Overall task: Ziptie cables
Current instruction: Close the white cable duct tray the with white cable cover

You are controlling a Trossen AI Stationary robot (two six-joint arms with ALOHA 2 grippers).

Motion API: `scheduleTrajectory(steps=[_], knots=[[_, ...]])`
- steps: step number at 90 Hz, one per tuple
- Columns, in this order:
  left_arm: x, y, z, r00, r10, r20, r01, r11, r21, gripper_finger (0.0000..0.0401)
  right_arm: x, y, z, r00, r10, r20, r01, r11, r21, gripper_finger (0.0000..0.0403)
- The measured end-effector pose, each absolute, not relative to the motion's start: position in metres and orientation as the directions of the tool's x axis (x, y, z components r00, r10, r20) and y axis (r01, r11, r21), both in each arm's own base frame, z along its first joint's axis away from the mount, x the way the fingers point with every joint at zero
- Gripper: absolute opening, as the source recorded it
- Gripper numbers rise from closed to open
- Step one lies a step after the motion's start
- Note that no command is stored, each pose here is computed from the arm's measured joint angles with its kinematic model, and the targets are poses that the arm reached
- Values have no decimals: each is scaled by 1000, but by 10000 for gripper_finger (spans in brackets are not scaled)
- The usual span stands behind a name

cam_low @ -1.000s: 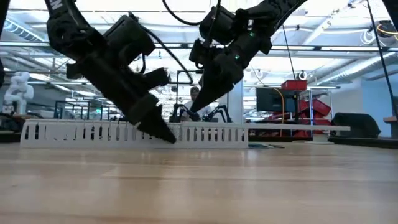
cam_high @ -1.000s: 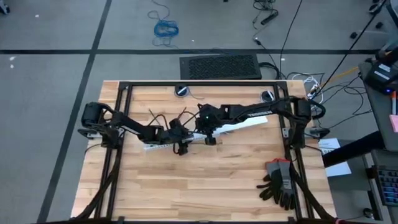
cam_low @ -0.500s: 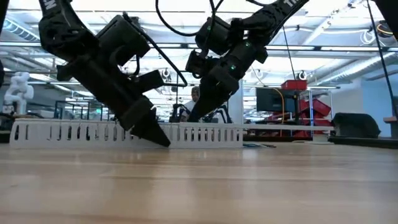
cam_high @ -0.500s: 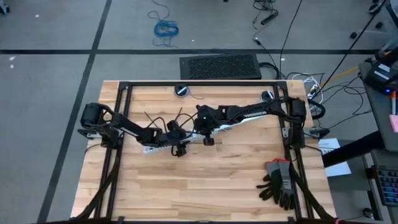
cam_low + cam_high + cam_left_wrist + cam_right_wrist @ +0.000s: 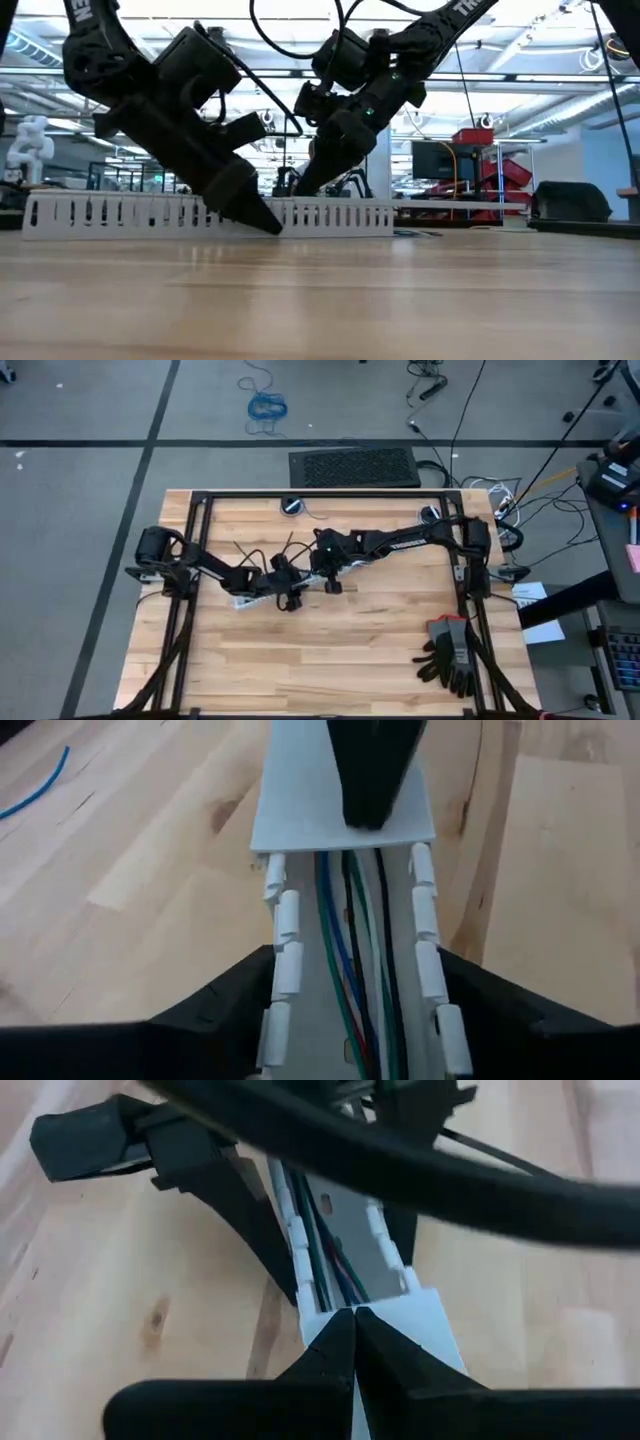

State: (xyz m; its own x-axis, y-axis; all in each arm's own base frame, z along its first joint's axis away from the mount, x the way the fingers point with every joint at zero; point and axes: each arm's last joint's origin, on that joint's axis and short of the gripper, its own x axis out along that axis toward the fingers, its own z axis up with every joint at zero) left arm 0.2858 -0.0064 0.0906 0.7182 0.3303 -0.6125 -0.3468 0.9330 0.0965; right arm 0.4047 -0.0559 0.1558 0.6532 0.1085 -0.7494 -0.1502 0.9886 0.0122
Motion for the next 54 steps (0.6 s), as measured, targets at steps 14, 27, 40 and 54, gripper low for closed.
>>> scheduleTrajectory(steps=[14, 27, 40, 54], knots=[[287, -7, 91, 725, 317, -611, -329, 939, 98, 227, 398, -61, 164, 644, 108, -757, -140, 990, 23, 0], [287, -6, 91, 725, 306, -617, -313, 944, 100, 227, 387, -60, 183, 630, 104, -770, -137, 990, 21, 0], [287, -7, 90, 726, 298, -620, -295, 949, 110, 227, 379, -58, 201, 639, 103, -763, -146, 989, 11, 0], [288, -7, 93, 738, 292, -609, -267, 954, 134, 230, 379, -62, 197, 623, 101, -775, -140, 990, 16, 0]])
